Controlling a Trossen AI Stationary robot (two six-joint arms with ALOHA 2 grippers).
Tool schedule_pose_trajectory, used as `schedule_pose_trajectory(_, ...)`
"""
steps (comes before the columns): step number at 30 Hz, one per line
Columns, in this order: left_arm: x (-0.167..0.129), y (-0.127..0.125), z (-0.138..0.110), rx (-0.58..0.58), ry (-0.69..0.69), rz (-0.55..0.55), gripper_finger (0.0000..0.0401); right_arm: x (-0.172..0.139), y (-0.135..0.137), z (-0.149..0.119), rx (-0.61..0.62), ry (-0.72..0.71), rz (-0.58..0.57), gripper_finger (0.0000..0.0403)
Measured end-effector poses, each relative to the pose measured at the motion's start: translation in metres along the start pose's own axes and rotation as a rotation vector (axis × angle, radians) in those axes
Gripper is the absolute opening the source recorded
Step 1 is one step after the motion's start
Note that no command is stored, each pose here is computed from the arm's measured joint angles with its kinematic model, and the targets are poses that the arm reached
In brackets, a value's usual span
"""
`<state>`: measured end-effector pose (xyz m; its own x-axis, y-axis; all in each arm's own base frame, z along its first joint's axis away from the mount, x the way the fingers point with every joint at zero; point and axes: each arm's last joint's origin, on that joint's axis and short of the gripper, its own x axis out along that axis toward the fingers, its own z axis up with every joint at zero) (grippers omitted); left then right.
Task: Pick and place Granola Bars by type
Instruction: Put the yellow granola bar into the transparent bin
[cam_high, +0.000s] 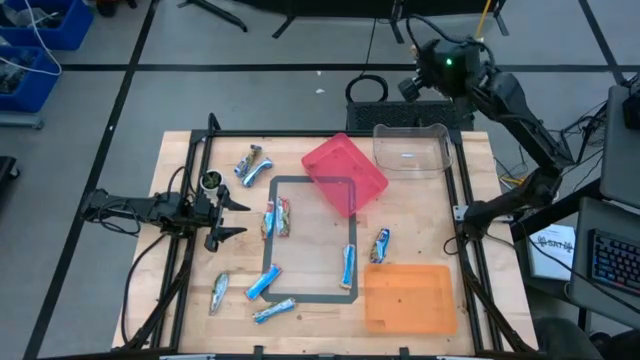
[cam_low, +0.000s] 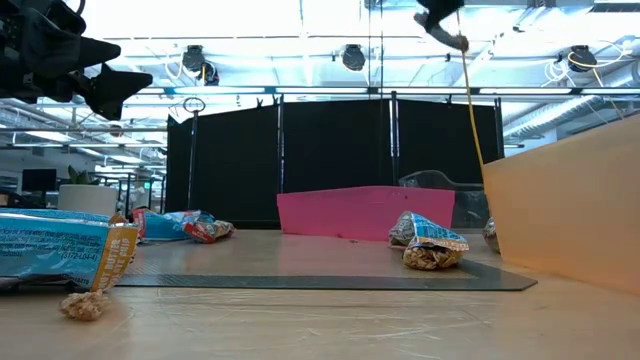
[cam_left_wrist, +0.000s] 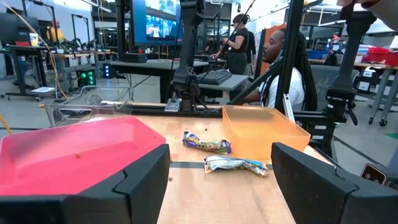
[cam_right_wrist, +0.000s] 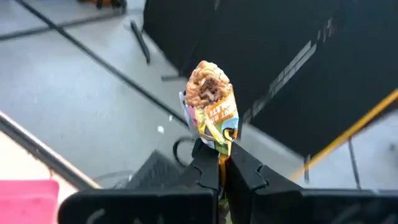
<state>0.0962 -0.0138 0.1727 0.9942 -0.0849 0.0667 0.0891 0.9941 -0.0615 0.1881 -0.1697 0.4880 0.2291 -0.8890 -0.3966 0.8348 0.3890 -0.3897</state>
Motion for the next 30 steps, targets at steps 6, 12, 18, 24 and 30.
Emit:
schedule_pose_trajectory(6,0.0,0.0,0.0,0.0,0.0,0.0,0.0285,0.028,-0.021,-0.015,0.132,0.142,0.018,0.0)
schedule_pose_trajectory(12,0.0,0.0,0.0,0.0,0.0,0.0,0.0278,0.049,-0.035,-0.025,0.222,0.238,-0.012,0.0)
schedule_pose_trajectory(18,0.0,0.0,0.0,0.0,0.0,0.0,0.0286,0.073,-0.034,-0.041,0.26,0.41,-0.043,0.0)
schedule_pose_trajectory(24,0.0,0.0,0.0,0.0,0.0,0.0,0.0282,0.095,-0.031,-0.053,0.36,0.528,-0.036,0.0)
schedule_pose_trajectory(30,0.0,0.0,0.0,0.0,0.0,0.0,0.028,0.108,-0.026,-0.06,0.407,0.614,-0.039,0.0)
